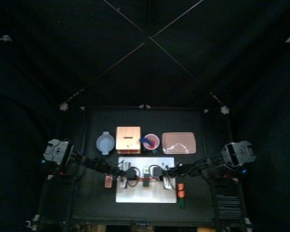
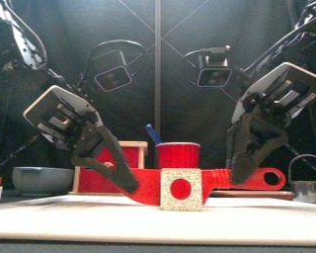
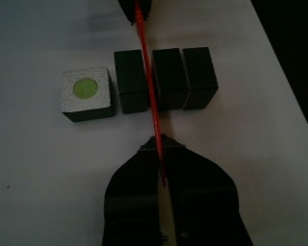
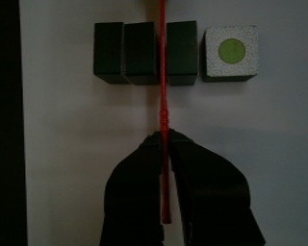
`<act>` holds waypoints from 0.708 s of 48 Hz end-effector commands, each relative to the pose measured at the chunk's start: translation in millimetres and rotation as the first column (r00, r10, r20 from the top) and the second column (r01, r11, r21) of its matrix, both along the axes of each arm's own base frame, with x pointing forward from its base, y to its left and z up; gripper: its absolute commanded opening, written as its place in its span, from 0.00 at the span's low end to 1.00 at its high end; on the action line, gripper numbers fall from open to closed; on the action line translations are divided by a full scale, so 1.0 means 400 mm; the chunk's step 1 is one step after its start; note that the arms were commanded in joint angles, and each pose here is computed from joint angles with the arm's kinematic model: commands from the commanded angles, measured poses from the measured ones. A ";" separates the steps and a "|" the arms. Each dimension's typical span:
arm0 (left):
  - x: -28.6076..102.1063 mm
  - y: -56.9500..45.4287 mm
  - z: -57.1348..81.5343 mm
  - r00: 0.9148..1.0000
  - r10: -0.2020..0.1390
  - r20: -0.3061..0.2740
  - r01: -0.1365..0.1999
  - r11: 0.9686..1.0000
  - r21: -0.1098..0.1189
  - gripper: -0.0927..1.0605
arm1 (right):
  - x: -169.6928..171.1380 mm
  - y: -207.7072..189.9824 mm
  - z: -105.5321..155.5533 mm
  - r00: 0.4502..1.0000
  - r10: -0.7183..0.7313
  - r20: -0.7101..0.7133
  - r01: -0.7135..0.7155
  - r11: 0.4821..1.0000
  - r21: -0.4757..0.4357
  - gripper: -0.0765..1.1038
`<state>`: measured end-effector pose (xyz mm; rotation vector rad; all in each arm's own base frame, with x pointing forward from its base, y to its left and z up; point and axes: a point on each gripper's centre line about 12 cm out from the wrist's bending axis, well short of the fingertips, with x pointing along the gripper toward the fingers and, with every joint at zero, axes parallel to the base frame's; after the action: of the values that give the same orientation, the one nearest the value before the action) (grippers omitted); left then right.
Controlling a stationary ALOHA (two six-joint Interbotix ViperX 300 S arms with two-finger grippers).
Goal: Cut the sushi into 4 pieces with the knife
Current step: Cut the sushi into 4 pieces
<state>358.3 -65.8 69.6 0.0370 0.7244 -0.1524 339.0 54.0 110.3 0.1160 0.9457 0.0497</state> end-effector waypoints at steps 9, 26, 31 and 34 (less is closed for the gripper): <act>0.007 0.006 0.007 1.000 -0.014 -0.003 0.014 1.000 0.018 0.36 | -0.001 -0.028 0.020 1.000 -0.013 0.004 0.013 1.000 -0.016 0.14; 0.015 0.060 0.028 1.000 0.004 0.022 -0.005 0.999 0.043 0.36 | 0.002 -0.074 0.044 0.998 -0.051 0.023 0.051 0.998 -0.031 0.14; 0.016 0.073 0.035 1.000 0.010 0.029 -0.012 0.999 0.048 0.36 | 0.003 -0.077 0.048 0.998 -0.047 0.028 0.048 0.998 -0.037 0.14; 0.017 0.074 0.043 0.999 0.004 0.037 -0.006 0.999 0.052 0.36 | 0.004 -0.078 0.054 0.999 -0.044 0.032 0.045 0.998 -0.040 0.14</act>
<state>364.4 -37.4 81.7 0.0707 0.6987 -0.1212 337.2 27.1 118.2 0.0979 0.9499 -0.0029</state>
